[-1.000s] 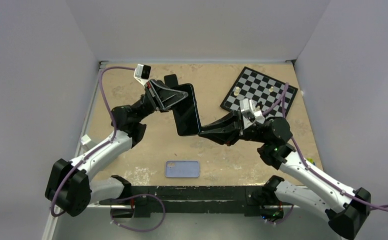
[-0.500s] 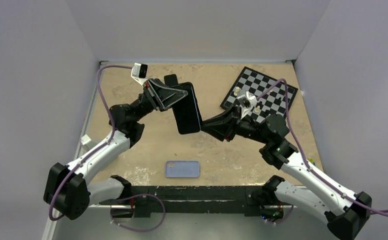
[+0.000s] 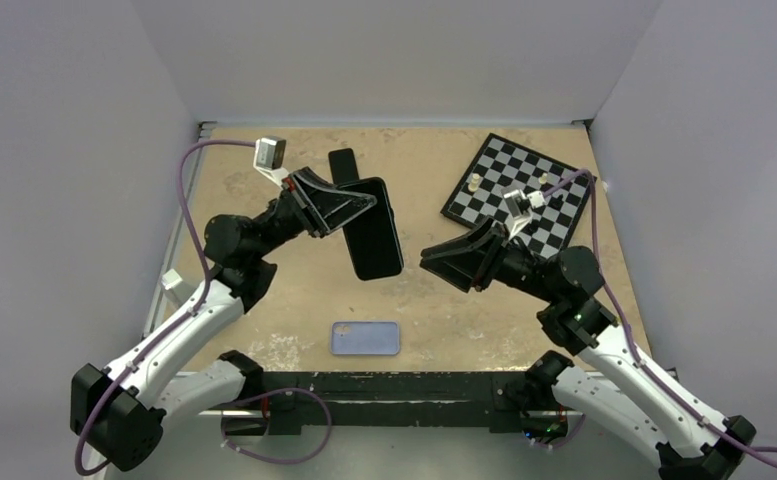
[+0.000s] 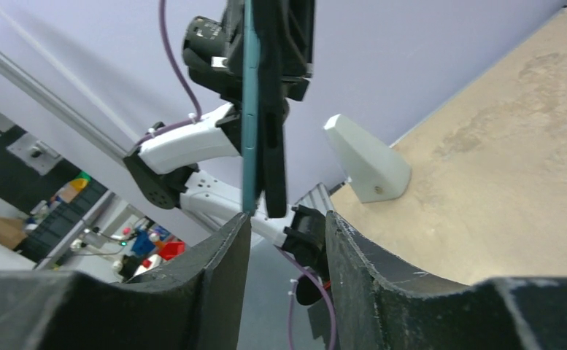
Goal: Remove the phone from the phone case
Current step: Remove the phone case from the phone.
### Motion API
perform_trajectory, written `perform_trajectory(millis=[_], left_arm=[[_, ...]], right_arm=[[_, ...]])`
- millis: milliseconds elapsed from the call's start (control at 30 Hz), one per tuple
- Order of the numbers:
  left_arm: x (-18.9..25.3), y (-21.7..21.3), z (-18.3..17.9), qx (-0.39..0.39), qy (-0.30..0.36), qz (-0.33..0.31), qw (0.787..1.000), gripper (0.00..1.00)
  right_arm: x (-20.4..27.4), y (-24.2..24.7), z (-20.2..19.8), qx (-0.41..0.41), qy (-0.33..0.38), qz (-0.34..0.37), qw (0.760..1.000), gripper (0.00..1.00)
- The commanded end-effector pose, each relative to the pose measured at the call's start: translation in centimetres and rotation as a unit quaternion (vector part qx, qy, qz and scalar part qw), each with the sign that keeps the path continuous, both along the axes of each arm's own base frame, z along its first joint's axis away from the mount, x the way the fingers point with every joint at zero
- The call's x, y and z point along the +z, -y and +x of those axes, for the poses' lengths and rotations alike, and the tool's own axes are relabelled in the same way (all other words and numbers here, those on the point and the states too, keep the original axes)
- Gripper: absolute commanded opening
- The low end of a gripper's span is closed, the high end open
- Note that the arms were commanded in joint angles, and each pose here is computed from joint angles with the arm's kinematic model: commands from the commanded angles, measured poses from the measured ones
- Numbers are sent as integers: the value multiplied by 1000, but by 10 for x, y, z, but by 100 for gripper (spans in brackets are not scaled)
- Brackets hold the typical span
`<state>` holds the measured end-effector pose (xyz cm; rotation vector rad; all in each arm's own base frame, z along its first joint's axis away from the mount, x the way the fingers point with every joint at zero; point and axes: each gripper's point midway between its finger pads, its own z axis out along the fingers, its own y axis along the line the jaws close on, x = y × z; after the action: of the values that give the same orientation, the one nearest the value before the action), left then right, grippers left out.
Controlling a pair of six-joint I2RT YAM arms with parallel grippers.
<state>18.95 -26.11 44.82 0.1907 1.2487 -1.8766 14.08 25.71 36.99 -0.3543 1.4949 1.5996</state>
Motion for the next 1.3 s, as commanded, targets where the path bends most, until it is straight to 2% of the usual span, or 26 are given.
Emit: perform_trajectory(millis=[0,267,533,600,733,1267], left_arm=[[14,-4,3,24,22,-12,999,0],[14,-5,6,26,6,-16,1000,0],[11,-5,6,27,3,-11,1000,0],[9,-5,5,30,4,-6,1000,0],[5,-7,7,47,1,9,999,0],[4,-7,7,51,-1,12,999,0]], right_arm=[[19,-3,-16,52,12,52,997,44],[18,-16,-20,69,30,62,995,38],[15,-30,-18,74,24,50,996,24],[14,-28,-16,62,26,42,997,24],[14,-21,-16,39,27,30,998,31],[13,-41,-14,68,16,42,997,29]])
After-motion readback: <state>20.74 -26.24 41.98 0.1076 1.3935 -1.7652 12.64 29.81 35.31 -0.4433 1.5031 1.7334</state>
